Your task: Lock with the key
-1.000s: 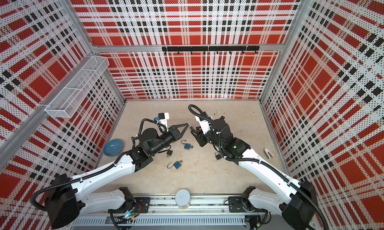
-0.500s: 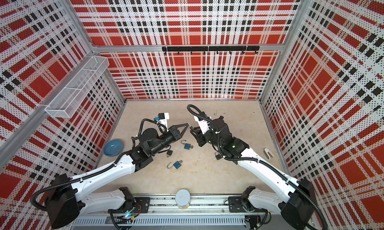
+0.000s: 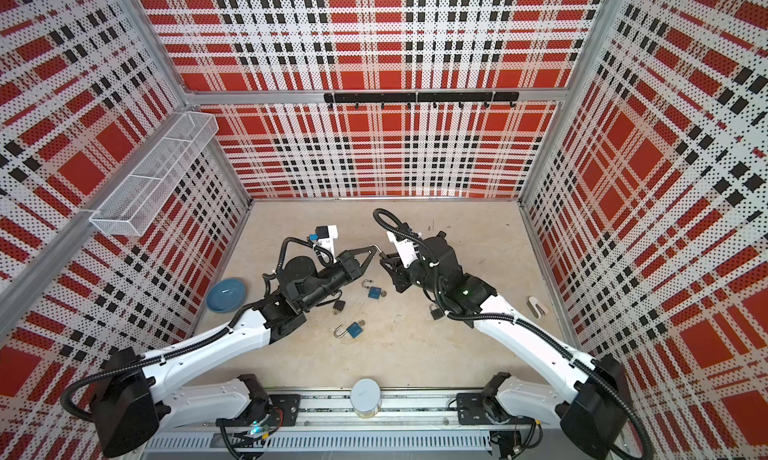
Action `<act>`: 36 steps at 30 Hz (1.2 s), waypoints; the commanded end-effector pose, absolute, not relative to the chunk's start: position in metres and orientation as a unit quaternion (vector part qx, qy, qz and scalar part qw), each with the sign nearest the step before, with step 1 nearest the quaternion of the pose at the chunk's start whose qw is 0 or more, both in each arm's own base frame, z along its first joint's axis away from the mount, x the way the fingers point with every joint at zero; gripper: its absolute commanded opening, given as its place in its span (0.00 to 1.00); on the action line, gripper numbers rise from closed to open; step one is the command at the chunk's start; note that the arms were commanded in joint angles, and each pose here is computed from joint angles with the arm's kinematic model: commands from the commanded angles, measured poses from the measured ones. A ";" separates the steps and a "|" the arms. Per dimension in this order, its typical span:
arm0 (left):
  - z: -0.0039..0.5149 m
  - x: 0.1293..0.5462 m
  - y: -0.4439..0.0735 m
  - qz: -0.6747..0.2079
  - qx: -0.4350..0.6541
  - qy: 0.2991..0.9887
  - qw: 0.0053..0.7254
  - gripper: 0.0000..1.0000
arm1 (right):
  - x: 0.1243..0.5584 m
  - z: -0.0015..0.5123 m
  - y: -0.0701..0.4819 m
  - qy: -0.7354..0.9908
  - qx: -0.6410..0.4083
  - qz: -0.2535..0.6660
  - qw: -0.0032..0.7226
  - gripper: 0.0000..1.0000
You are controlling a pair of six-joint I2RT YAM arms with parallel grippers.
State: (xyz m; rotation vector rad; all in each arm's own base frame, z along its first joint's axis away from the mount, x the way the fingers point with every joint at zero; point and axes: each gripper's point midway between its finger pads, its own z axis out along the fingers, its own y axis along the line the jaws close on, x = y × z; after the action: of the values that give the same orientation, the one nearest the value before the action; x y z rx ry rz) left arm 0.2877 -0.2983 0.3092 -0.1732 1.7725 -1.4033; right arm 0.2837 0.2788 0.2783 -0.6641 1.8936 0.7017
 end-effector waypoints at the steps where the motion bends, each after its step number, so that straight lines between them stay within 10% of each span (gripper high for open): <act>1: 0.335 0.286 -0.299 -0.577 -0.064 0.686 0.438 0.00 | 0.293 0.304 0.283 0.756 -0.269 0.291 0.520 0.24; 23: 0.334 0.285 -0.296 -0.571 -0.057 0.688 0.443 0.00 | 0.289 0.308 0.284 0.758 -0.274 0.298 0.511 0.00; 26: 0.334 0.288 -0.287 -0.553 -0.050 0.697 0.454 0.39 | 0.284 0.308 0.284 0.763 -0.280 0.303 0.498 0.00; 36: 0.342 0.287 -0.228 -0.464 0.009 0.731 0.500 0.49 | 0.250 0.309 0.272 0.762 -0.307 0.396 0.411 0.00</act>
State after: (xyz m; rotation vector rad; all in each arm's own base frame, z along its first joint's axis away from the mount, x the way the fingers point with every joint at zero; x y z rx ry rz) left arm 0.2955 -0.2334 0.3403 -0.1022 1.7302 -1.1849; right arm 0.2724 0.2672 0.2825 -0.6955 1.9810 0.8490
